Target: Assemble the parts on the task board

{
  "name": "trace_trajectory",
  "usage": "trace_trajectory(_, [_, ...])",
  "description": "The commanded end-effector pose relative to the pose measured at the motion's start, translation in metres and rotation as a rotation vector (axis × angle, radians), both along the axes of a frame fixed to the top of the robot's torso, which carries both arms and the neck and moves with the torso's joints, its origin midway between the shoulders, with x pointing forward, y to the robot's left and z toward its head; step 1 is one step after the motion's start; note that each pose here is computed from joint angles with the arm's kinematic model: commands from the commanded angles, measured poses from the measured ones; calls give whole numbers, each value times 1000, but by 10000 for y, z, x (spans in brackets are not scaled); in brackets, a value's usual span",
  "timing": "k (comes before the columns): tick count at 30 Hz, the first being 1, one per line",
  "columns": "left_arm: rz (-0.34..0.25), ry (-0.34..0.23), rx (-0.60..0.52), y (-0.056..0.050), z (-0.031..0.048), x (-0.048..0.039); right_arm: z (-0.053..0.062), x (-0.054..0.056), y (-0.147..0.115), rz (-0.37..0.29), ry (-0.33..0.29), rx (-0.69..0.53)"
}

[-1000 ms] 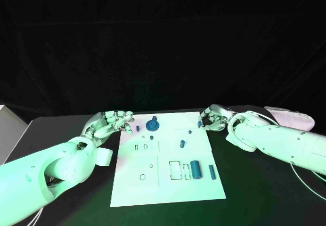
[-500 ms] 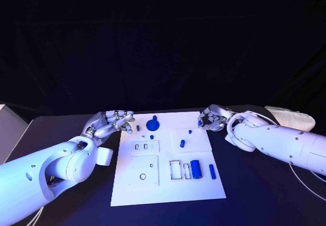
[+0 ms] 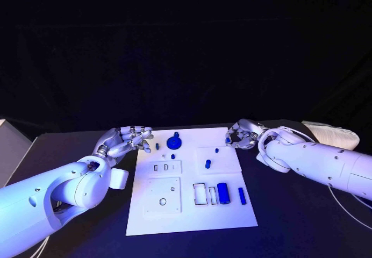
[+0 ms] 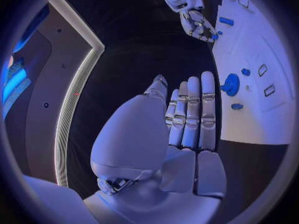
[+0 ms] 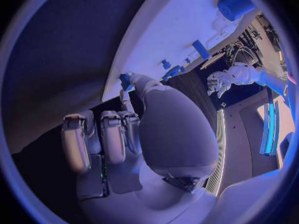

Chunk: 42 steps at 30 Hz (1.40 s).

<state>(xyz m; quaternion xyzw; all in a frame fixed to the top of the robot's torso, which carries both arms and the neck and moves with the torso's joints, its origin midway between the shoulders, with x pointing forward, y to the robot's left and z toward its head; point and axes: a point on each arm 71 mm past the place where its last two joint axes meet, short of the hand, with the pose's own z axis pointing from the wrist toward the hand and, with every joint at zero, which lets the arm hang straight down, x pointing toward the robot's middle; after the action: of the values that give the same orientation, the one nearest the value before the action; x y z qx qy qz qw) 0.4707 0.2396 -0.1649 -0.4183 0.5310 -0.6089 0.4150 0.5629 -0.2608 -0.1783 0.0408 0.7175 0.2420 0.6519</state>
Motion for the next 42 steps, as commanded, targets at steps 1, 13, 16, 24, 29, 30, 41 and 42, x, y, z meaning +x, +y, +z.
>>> trace_trajectory(1, [-22,-7,-5,-25,12,-9,-14,4,5,7,7,-13])
trace_trajectory(13, [-23,-7,-5,-27,14,-12,-33,29,13,6,14,-19])
trace_trajectory(16, [-23,-7,-5,-28,16,-15,-47,27,25,10,19,-19])
trace_trajectory(24, [-23,-7,-5,-25,18,-17,-64,23,40,15,24,-20])
trace_trajectory(29, [-23,-7,-4,-25,17,-15,-62,23,39,13,17,-18])
trace_trajectory(30, [-23,-7,-4,-25,16,-14,-59,24,39,12,14,-17])
trace_trajectory(41, [-21,-7,-4,-24,11,-7,-7,7,56,0,-53,5])
trace_trajectory(42, [-20,-7,-4,-22,10,-6,0,-1,67,0,-59,8])
